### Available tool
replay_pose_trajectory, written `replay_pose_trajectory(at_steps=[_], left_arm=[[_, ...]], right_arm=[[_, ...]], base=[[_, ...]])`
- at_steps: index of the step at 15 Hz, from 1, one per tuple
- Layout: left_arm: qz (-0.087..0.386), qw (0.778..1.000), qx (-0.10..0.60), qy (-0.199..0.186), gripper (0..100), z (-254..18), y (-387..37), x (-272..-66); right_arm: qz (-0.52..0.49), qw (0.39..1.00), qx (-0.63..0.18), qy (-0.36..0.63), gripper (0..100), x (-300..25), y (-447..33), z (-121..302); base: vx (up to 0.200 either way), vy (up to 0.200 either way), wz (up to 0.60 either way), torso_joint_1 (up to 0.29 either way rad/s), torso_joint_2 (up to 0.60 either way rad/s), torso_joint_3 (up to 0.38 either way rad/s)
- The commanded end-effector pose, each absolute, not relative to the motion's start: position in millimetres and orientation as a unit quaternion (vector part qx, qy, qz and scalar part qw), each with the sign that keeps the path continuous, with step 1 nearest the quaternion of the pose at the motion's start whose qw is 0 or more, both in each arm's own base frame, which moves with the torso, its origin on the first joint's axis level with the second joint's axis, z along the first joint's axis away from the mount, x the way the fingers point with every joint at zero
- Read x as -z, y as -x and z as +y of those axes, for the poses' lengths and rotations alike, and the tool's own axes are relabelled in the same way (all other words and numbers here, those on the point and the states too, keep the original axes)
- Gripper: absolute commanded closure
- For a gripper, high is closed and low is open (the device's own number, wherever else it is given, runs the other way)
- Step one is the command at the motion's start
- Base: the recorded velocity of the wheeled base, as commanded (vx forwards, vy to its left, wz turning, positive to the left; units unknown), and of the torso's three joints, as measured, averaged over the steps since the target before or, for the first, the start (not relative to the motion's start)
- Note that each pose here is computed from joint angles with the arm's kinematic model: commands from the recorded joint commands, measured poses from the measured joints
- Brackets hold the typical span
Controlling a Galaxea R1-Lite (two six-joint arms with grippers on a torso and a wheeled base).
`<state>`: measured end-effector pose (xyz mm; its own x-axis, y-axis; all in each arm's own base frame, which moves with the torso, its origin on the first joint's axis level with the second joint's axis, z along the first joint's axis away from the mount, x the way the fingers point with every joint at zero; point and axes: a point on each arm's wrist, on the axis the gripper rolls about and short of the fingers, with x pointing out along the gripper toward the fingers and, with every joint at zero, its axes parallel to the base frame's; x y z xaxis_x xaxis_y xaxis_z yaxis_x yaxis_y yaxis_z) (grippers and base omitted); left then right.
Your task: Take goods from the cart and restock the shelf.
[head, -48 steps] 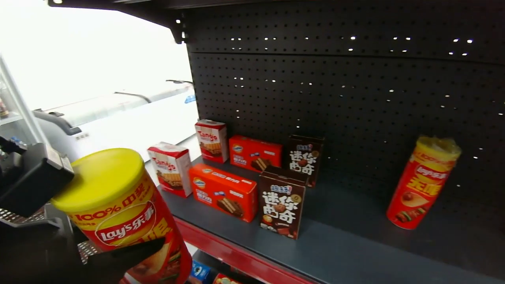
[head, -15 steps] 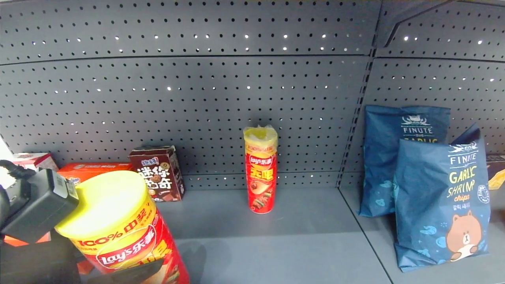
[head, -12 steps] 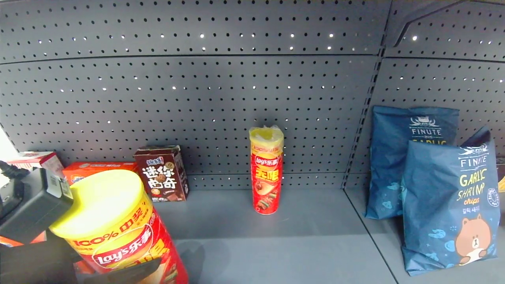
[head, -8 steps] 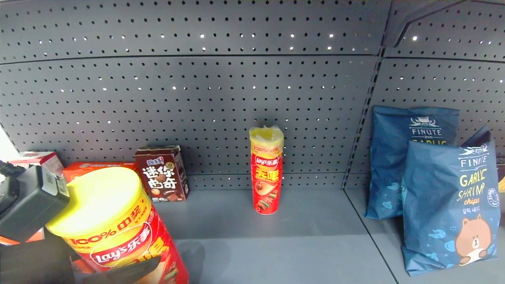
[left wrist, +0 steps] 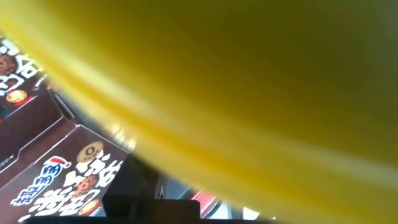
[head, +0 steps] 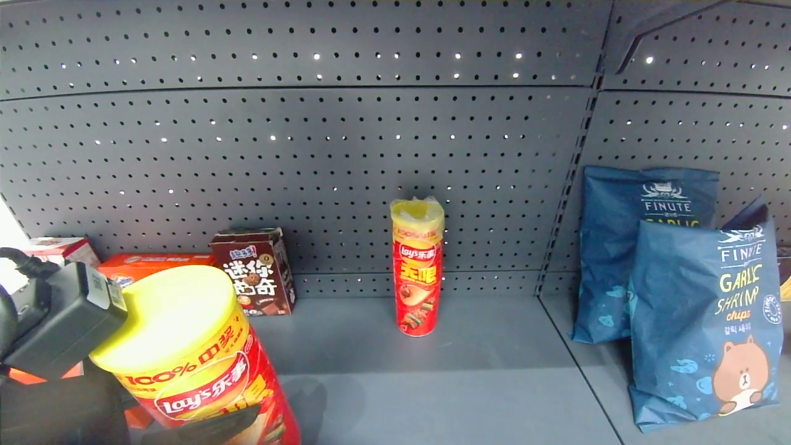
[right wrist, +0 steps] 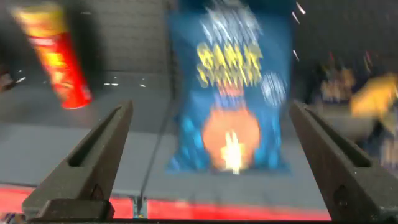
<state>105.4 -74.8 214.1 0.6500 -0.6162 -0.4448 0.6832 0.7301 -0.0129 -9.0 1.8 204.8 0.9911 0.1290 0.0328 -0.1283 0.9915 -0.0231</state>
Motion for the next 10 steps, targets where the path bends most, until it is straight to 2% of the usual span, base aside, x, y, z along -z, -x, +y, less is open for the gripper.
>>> replay_pose_trajectory(at_steps=[1,5,7,10], left_arm=[[0.215,0.905,0.36,-0.078,100,-76.5,-107.4,-215.6],[0.209,0.906,0.361,-0.078,100,-82.3,-115.6,-224.3],[0.211,0.905,0.361,-0.078,100,-84.3,-118.6,-225.3],[0.211,0.905,0.361,-0.079,100,-85.2,-119.9,-225.7]], right_arm=[[0.058,0.983,-0.167,0.044,0,-242.6,-47.6,12.0],[0.11,0.942,-0.312,0.062,0,-255.4,-93.9,52.8],[0.138,0.931,-0.328,0.08,0,-246.2,-113.6,74.9],[0.129,0.924,-0.349,0.083,0,-237.5,-142.2,104.5]], base=[[0.0,0.0,0.0,0.0,0.0,0.0],[0.0,0.0,0.0,0.0,0.0,0.0],[0.0,0.0,0.0,0.0,0.0,0.0],[0.0,0.0,0.0,0.0,0.0,0.0]])
